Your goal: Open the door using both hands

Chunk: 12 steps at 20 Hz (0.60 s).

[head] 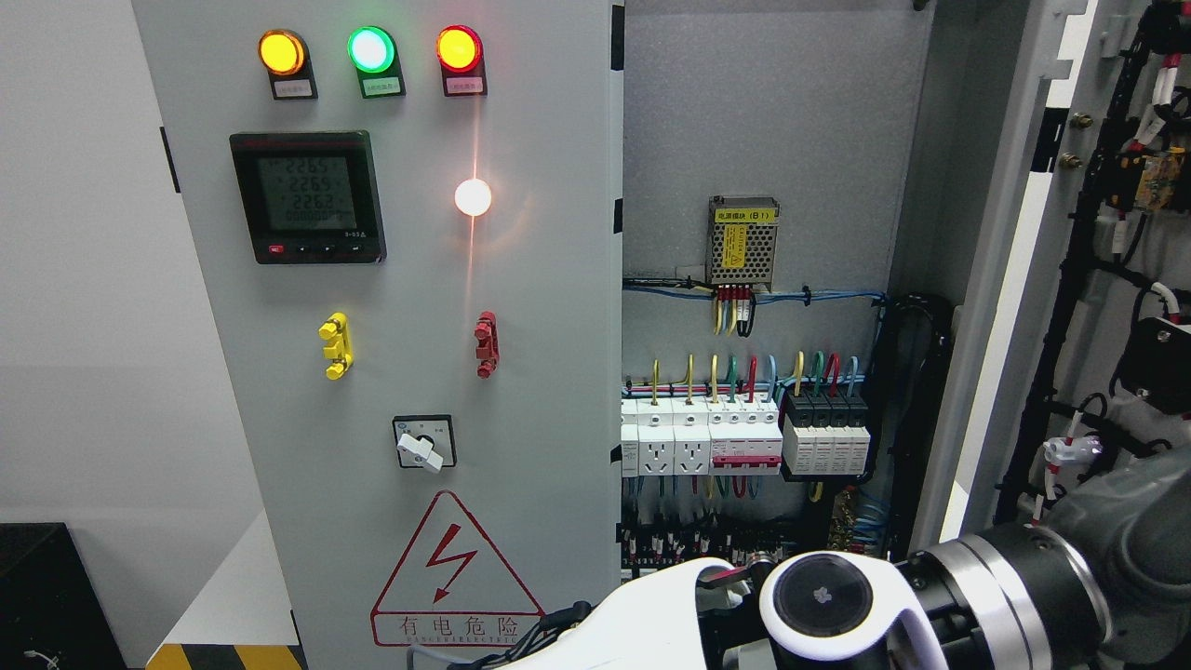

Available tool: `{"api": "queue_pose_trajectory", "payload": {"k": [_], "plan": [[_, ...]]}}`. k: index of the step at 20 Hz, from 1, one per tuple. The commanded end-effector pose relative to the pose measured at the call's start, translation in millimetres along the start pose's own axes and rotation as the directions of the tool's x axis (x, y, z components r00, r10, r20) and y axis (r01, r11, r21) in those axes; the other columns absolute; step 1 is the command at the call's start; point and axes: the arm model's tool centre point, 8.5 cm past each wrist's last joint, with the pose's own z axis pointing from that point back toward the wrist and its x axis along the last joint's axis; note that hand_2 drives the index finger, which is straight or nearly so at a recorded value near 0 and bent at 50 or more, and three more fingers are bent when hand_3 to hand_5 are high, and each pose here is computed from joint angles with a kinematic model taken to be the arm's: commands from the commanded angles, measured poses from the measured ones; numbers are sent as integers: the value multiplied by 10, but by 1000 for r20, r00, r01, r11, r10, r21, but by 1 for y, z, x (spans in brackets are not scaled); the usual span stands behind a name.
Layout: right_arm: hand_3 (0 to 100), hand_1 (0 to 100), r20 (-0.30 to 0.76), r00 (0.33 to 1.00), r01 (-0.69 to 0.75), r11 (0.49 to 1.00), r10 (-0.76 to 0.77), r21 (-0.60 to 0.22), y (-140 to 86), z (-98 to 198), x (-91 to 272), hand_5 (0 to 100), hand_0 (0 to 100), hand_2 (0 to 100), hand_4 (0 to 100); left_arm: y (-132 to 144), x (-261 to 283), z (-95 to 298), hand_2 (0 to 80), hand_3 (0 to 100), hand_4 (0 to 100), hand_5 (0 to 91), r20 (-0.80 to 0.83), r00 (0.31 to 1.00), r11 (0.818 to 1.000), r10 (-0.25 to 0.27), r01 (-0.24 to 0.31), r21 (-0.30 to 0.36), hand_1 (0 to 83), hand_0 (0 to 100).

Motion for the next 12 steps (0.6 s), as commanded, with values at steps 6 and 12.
{"api": "queue_pose_trajectory", "payload": {"k": [6,12], "plan": [[0,0,-1,999,-32,999,32,-3,0,0,0,0,191,0,0,-4,-3,4,0,0,0,0,-6,1000,1000,-5,5,-12,0,0],[0,0,-1,999,-32,999,32,-3,0,0,0,0,191,0,0,17,13,37,0,0,0,0,24,1000,999,-1,0,41,0,0]]}}
